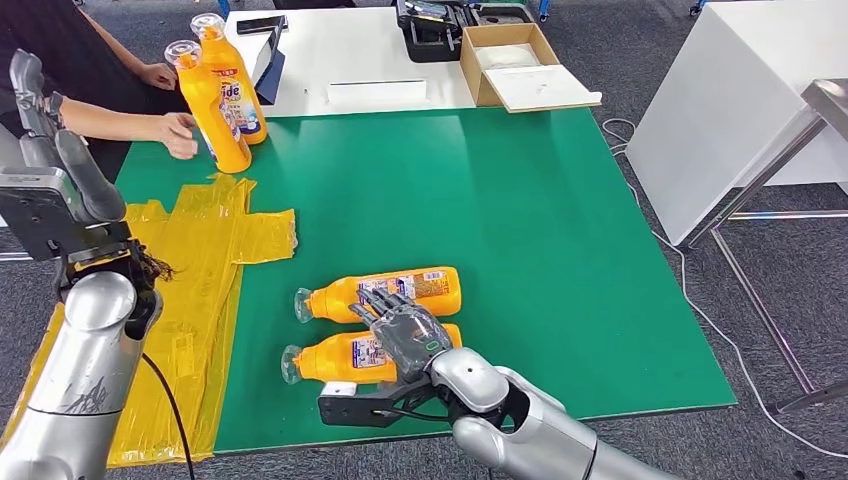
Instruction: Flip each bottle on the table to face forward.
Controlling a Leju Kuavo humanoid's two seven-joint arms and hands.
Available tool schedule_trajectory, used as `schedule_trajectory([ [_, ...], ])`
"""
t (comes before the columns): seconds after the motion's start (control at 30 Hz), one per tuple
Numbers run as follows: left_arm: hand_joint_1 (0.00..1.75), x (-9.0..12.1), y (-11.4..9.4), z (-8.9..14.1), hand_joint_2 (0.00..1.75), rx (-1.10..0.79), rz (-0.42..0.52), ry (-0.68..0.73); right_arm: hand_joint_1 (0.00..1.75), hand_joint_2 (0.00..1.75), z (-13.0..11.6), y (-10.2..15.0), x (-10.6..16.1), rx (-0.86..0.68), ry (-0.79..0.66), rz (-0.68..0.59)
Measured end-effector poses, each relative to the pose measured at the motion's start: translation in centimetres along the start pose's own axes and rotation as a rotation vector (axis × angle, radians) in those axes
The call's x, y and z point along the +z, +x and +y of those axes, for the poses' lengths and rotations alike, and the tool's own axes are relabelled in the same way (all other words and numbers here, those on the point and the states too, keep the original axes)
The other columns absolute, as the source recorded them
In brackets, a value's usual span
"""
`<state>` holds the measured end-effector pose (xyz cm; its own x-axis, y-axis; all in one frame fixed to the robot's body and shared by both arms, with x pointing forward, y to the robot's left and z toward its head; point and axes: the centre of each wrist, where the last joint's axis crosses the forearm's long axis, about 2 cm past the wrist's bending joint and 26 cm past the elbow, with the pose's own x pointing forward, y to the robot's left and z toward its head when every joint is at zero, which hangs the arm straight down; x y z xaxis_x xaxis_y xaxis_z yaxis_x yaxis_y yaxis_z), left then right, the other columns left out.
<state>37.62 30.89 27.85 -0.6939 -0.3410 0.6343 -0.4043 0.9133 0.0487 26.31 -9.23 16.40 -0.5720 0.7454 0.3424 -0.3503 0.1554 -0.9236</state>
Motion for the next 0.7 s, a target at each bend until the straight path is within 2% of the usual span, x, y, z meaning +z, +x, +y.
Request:
schedule_trajectory([
  [0.5,0.00,0.7,-0.4,0.7,0.00,-0.013,0.020,0.023,0.00,1.75,1.1,-1.3,0.8,0.050,0.056,0.072],
  [0.7,0.00,1.6,-0.6,2.0,0.00,-0.030,0.034,0.064,0.00,1.75,2.3,-2.0,1.6,0.088,0.090,0.106],
])
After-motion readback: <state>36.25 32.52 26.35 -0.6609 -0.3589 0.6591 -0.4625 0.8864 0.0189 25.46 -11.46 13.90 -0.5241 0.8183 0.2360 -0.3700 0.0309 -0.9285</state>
